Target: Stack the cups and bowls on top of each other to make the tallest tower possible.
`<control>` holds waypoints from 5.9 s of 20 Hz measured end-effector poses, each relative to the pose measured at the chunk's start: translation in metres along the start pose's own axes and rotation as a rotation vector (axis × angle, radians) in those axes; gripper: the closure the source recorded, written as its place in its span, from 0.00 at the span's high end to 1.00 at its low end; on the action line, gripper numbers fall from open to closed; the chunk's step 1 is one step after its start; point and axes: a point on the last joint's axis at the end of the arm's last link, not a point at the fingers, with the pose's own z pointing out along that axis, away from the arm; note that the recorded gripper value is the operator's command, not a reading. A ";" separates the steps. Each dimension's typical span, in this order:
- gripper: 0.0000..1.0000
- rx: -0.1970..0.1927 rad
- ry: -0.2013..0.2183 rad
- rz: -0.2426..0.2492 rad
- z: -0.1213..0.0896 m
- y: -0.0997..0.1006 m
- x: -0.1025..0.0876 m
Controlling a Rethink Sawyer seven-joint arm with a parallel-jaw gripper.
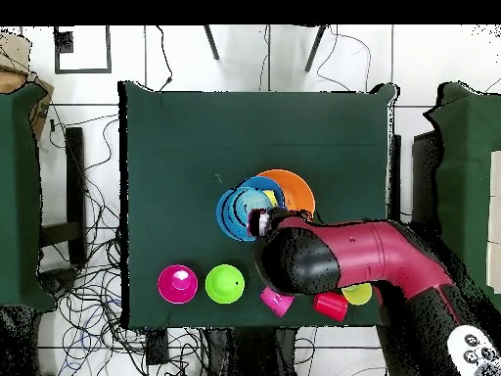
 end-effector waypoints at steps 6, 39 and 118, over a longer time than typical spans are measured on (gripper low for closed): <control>0.00 -0.013 0.002 -0.010 0.006 -0.009 0.003; 0.00 -0.041 0.074 -0.067 0.007 -0.004 0.010; 0.00 -0.164 0.065 -0.063 0.046 -0.010 -0.041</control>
